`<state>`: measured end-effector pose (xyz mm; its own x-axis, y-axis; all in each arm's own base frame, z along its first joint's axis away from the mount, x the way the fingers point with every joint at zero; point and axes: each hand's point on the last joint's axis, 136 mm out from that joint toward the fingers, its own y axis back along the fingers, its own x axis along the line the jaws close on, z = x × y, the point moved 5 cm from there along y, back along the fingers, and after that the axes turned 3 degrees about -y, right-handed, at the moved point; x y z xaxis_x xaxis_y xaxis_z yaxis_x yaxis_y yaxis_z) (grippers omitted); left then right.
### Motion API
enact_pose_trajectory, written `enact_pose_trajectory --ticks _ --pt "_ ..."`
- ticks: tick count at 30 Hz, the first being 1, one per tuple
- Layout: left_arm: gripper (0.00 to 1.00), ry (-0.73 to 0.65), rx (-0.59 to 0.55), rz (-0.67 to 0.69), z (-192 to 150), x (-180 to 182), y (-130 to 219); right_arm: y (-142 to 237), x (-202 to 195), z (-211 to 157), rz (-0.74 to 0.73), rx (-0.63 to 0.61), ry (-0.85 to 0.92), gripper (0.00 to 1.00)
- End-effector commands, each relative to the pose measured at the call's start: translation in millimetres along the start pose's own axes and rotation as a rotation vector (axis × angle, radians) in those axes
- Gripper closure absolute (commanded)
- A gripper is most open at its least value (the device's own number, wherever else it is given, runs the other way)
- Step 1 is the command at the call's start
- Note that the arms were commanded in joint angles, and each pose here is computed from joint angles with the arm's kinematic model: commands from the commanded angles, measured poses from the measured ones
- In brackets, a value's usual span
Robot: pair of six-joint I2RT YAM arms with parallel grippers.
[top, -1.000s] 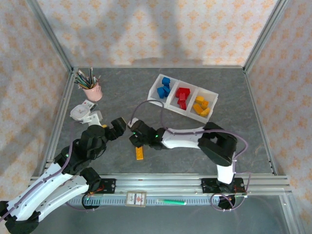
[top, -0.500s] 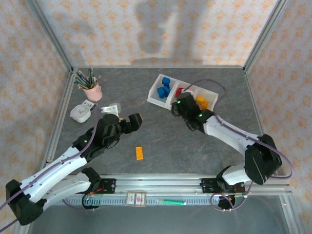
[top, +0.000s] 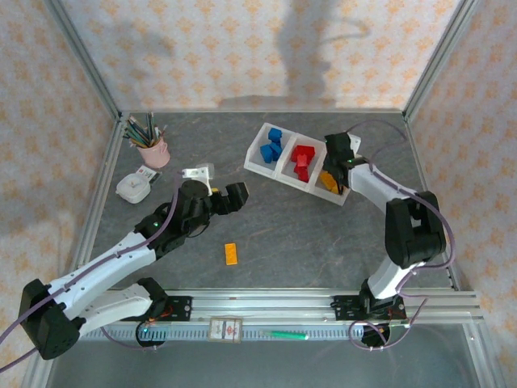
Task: Sort the legos into containers by color
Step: Place the lego in the container, then pick up the lego from the bottom-center of the table.
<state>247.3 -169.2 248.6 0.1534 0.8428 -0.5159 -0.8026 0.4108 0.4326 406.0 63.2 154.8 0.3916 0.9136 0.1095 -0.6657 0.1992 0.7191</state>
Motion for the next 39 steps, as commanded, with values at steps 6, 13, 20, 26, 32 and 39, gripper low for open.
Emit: enact_pose_trajectory --ticks 6,13,20,26,32,39 --pt "0.01 0.009 -0.091 -0.014 19 0 14 28 30 15 0.129 -0.039 0.062 0.4" --pt "0.01 0.038 -0.1 0.052 14 19 32 75 75 -51 0.277 0.039 0.192 0.34" --pt "0.01 0.066 -0.099 0.146 7 41 60 123 122 -138 0.414 0.138 0.337 0.28" --pt "0.01 0.136 -0.136 0.206 2 61 87 163 160 -206 0.545 0.189 0.42 0.21" --pt "0.01 0.187 -0.168 0.261 -6 81 109 185 186 -267 0.656 0.26 0.467 0.12" --pt "0.01 0.222 -0.206 0.281 -8 90 122 190 201 -312 0.584 0.233 0.575 0.1"
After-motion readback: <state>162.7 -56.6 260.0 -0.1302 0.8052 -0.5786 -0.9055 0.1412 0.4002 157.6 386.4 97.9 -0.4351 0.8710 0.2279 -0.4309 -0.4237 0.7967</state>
